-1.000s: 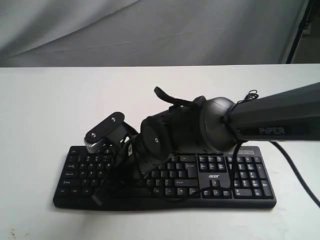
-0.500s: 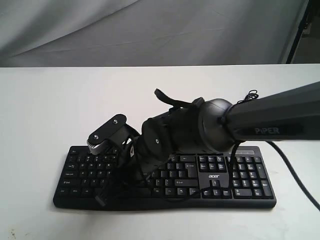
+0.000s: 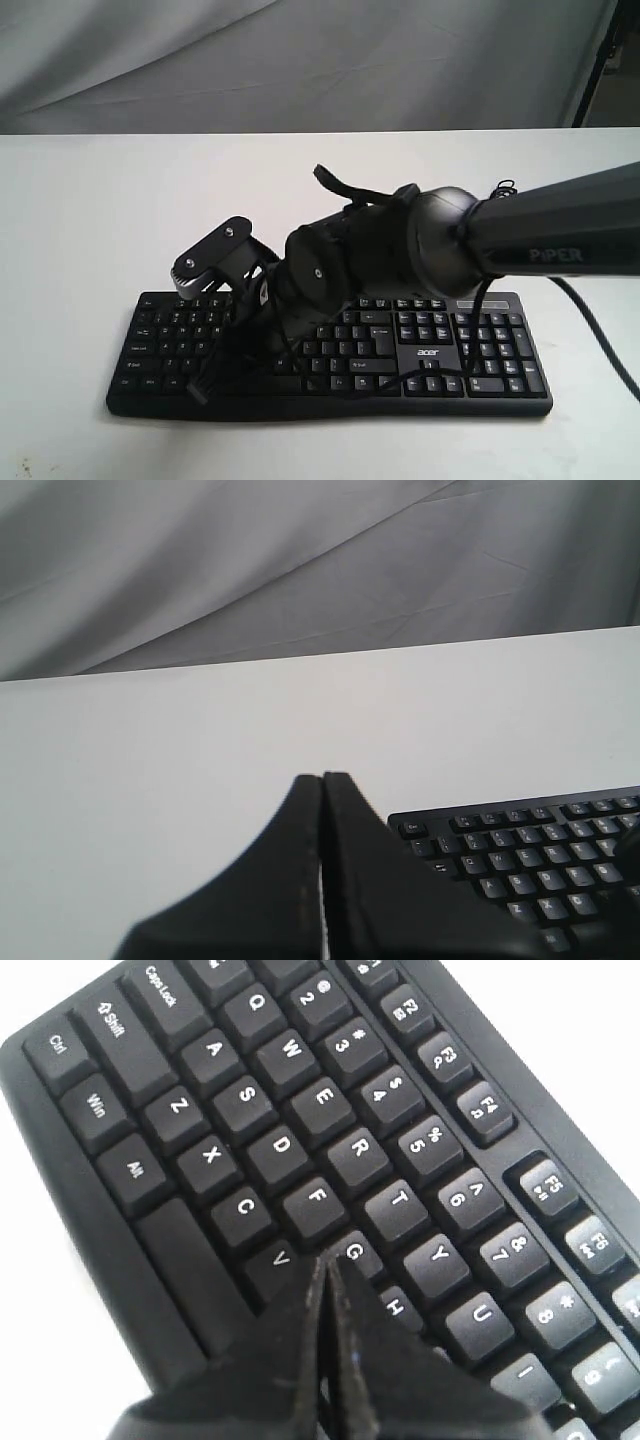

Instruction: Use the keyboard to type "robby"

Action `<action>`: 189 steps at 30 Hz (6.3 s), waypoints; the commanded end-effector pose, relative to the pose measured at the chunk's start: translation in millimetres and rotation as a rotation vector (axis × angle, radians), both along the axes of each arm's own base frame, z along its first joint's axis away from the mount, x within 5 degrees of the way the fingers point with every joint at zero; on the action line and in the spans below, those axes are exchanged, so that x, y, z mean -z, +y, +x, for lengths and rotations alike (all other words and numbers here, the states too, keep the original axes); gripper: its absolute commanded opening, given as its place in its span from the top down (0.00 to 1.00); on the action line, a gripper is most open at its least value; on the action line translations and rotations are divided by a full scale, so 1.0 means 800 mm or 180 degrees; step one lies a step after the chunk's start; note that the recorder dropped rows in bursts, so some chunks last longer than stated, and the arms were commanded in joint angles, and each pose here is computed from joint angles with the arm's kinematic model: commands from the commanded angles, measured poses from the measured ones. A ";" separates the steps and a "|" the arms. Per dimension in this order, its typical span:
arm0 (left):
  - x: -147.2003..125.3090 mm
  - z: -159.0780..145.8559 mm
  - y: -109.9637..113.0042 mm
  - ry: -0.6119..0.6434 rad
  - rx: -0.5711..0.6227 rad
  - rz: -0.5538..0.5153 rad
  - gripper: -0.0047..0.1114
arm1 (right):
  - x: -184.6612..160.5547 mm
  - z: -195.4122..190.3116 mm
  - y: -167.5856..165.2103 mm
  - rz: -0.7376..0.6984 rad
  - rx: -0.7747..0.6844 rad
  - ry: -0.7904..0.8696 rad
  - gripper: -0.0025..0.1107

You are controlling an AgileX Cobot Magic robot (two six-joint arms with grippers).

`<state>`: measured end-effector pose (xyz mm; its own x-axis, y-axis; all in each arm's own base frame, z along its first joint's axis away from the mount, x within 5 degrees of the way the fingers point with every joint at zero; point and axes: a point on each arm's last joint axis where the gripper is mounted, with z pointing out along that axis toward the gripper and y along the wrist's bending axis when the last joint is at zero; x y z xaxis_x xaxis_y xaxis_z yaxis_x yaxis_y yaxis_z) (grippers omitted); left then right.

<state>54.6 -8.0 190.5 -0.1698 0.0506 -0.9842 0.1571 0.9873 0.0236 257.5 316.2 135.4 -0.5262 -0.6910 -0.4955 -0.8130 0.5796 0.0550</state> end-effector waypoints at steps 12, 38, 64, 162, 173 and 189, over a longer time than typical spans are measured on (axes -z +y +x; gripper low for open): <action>0.001 0.000 0.000 -0.0021 0.0018 0.0003 0.96 | 0.015 0.006 -0.001 -0.0032 0.0051 0.0039 0.98; 0.001 0.000 0.000 -0.0021 0.0018 0.0003 0.96 | -0.037 0.029 -0.029 0.0141 0.0264 -0.0122 0.98; 0.001 0.000 0.000 -0.0021 0.0018 0.0003 0.96 | -0.015 0.043 -0.004 0.0003 0.0143 0.0021 0.98; 0.001 0.000 0.000 -0.0021 0.0018 0.0003 0.96 | -0.116 -0.203 -0.369 0.2186 0.2909 -0.1868 0.98; 0.001 0.000 0.000 -0.0021 0.0018 0.0003 0.96 | -0.074 -0.215 -0.372 0.1695 0.2739 -0.1811 0.98; 0.001 0.000 0.000 -0.0021 0.0018 0.0003 0.96 | -0.041 -0.237 -0.381 0.1354 0.3063 -0.1278 0.98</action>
